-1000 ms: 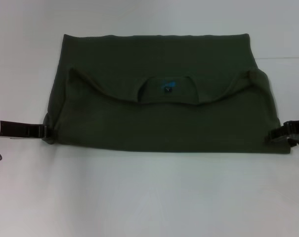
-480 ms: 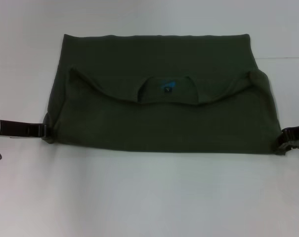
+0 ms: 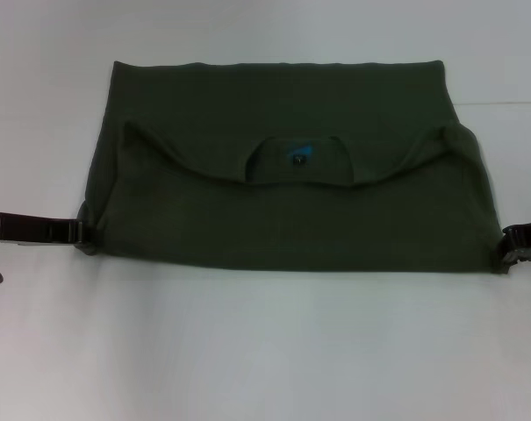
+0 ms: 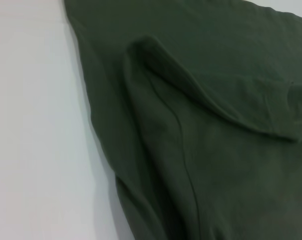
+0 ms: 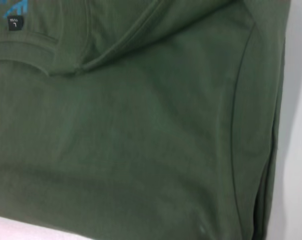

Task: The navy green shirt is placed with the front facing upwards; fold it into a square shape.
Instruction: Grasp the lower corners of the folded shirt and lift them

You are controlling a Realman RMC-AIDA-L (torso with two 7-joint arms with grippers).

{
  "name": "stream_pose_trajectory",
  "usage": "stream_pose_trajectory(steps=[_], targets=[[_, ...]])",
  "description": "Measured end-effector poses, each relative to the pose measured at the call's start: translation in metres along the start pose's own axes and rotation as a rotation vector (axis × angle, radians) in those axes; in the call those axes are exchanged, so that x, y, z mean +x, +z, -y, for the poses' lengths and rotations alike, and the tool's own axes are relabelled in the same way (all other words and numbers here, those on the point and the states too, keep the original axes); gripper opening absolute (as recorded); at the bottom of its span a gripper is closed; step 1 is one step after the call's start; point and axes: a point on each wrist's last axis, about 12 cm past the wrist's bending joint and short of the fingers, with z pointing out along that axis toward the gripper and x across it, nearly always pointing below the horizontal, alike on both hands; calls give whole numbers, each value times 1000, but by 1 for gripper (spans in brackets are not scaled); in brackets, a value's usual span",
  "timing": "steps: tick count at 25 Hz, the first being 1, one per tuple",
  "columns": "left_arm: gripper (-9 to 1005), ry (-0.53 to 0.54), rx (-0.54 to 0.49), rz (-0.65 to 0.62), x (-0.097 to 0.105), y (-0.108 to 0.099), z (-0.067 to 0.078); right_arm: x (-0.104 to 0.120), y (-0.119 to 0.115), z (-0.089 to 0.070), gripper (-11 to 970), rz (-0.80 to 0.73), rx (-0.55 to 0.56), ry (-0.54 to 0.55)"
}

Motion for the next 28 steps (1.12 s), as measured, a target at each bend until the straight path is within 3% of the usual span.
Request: stream_pose_trajectory(steps=[8, 14, 19, 28], targets=[[12, -5, 19, -15, 0, -3, 1, 1, -5, 0, 70, -18, -18, -30], [12, -25, 77, -78, 2, -20, 1, 5, -18, -2, 70, -81, -60, -62], [13, -64, 138, -155, 13, -43, -5, 20, -25, -5, 71, -196, -119, -101], [13, -98, 248, -438, 50, -77, -3, 52, -22, -18, 71, -441, -201, -200]])
